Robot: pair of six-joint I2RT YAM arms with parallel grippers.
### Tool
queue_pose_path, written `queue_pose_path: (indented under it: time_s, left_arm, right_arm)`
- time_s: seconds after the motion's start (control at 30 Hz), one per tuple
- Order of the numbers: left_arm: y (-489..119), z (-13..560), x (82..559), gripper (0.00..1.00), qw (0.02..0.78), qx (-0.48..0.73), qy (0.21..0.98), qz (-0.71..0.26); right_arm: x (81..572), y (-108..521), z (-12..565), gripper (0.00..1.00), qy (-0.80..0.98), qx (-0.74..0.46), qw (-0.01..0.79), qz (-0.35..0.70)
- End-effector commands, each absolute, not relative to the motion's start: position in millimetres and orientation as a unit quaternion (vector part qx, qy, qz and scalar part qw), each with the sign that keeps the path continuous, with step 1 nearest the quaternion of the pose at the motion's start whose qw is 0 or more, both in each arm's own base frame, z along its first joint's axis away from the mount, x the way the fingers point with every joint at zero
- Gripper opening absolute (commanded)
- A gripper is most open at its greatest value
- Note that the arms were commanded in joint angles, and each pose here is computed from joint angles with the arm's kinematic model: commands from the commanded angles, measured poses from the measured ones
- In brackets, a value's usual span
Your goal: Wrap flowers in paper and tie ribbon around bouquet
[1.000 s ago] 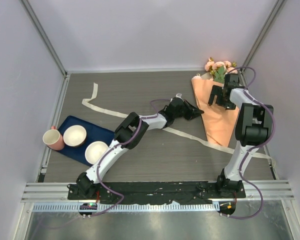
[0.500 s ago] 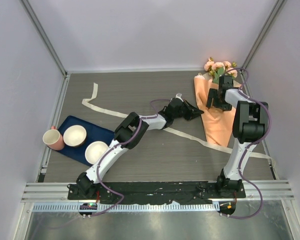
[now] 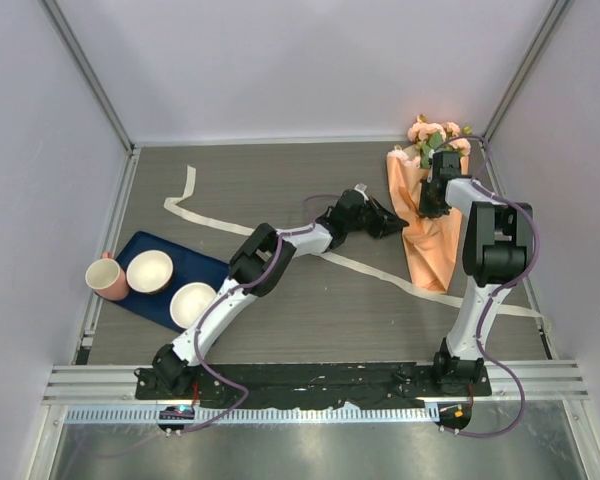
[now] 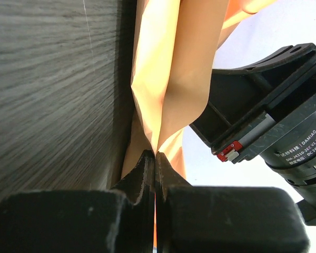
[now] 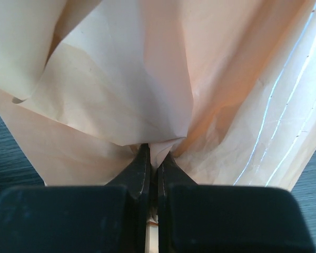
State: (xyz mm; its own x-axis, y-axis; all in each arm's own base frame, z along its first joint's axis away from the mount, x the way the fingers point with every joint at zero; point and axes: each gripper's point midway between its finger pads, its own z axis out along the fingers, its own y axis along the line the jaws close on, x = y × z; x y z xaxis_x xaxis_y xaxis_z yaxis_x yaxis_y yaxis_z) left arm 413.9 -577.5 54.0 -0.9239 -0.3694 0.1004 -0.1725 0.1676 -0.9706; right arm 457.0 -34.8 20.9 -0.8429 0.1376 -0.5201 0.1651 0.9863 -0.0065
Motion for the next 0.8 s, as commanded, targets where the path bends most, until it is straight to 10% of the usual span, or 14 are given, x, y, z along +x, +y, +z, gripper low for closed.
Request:
queue_pose_path:
  time_s: [0.0, 0.77]
  left_arm:
    - [-580.9, 89.6, 412.0, 0.0, 0.06, -0.147, 0.748, -0.645]
    - [-558.5, 217.7, 411.8, 0.0, 0.065, -0.093, 0.696, -0.709]
  right_arm:
    - [441.0, -44.4, -0.1, 0.01, 0.971, 0.075, 0.223, -0.048]
    - [448.1, -24.7, 120.1, 0.01, 0.948, 0.144, 0.284, 0.008]
